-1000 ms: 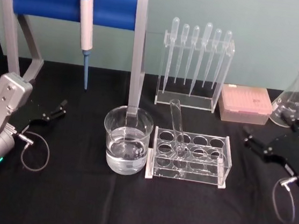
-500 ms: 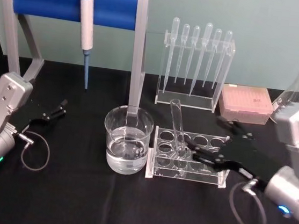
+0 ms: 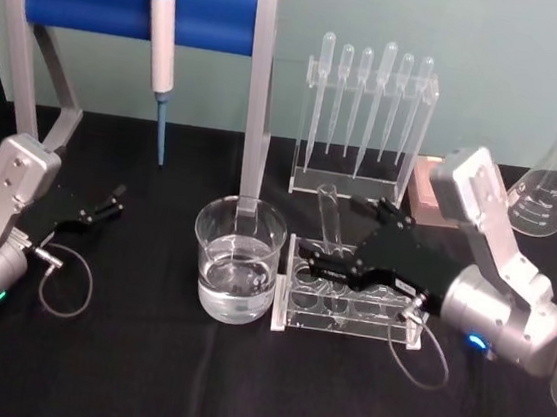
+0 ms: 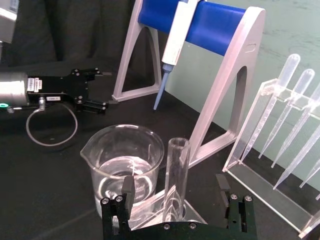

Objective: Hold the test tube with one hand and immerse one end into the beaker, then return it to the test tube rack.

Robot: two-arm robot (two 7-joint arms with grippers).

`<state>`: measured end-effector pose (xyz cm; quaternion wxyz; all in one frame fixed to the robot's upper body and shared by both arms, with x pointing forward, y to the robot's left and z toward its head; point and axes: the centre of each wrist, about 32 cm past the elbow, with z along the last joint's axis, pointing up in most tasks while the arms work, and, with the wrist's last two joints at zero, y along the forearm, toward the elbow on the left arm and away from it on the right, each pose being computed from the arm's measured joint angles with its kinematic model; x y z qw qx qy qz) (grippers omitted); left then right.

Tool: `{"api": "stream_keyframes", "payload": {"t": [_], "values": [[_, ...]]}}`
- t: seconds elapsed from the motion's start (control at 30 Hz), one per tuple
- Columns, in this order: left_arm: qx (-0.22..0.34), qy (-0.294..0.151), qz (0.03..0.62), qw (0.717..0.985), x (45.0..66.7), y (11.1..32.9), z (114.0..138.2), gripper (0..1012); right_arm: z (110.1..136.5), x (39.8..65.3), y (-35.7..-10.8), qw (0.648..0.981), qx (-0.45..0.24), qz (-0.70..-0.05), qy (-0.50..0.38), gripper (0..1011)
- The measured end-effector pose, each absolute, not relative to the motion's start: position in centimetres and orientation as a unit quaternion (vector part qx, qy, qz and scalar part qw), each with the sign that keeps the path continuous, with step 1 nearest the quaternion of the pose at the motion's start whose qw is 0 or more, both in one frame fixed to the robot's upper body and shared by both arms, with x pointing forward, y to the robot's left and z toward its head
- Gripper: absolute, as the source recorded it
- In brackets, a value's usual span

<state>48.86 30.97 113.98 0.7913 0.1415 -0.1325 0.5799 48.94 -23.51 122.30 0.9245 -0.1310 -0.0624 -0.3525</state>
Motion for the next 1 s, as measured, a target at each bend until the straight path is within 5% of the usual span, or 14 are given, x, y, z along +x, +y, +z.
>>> {"api": "stream_keyframes", "payload": {"t": [0.2, 0.43, 1.0], "values": [[0.141, -0.132, 0.58, 0.791, 48.9, 31.0, 114.0, 1000, 122.5, 50.1, -22.8, 0.926, -0.137, -0.347, -0.057, 995], [0.141, -0.132, 0.58, 0.791, 48.9, 31.0, 114.0, 1000, 122.5, 50.3, -22.5, 0.926, -0.136, -0.349, -0.05, 862], [0.141, -0.132, 0.58, 0.791, 48.9, 31.0, 114.0, 1000, 122.2, 50.3, -22.7, 0.924, -0.133, -0.355, -0.039, 307]]}}
